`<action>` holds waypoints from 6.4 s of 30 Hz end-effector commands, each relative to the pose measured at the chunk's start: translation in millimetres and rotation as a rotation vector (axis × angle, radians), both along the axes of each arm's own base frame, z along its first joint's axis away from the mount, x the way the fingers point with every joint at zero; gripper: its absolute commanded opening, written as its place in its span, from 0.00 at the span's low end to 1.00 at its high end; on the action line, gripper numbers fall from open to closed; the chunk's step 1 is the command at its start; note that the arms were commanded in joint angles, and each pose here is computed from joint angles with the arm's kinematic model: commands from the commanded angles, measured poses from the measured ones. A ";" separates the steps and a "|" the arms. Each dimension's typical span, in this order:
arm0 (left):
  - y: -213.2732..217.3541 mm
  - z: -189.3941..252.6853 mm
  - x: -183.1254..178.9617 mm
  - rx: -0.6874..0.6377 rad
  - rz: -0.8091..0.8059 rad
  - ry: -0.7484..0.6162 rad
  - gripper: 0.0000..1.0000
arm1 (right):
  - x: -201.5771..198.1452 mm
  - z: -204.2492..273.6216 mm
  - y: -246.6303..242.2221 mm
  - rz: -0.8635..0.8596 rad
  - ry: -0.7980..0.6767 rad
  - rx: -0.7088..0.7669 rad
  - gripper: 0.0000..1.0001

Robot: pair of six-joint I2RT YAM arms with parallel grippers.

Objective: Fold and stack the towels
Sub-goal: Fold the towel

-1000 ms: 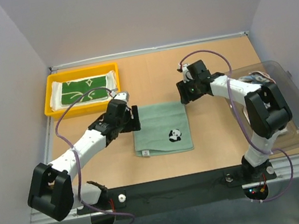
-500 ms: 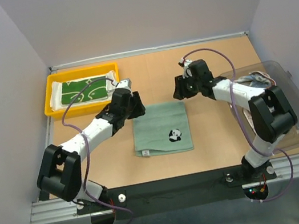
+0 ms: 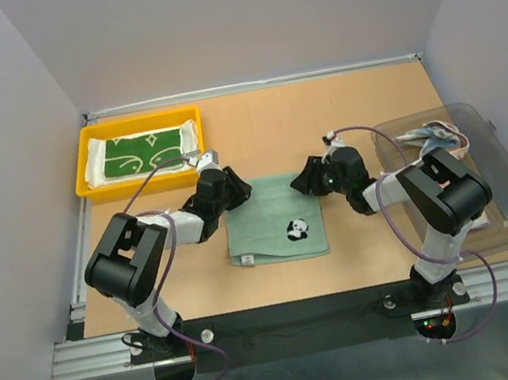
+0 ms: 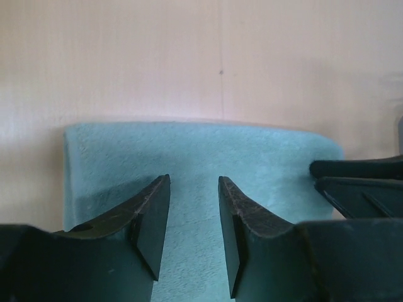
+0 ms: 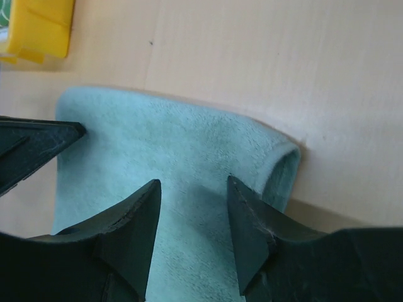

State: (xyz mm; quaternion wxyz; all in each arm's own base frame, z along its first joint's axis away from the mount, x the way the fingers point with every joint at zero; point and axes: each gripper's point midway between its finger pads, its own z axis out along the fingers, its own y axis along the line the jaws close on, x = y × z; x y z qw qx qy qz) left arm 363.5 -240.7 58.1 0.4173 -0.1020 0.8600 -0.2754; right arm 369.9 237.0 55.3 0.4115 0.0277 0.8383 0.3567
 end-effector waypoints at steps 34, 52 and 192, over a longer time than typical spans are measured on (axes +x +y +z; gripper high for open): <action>65.3 120.3 -21.0 0.188 0.034 -0.222 0.84 | 27.0 -7.8 -47.3 0.333 -0.006 -0.549 0.46; 79.7 123.2 -25.1 0.493 -0.143 -0.204 0.84 | 11.0 -61.2 -60.7 0.440 0.140 -0.686 0.45; 67.1 15.7 -96.7 0.161 -0.221 0.198 0.00 | -116.0 4.1 -56.5 0.253 0.350 -0.319 0.01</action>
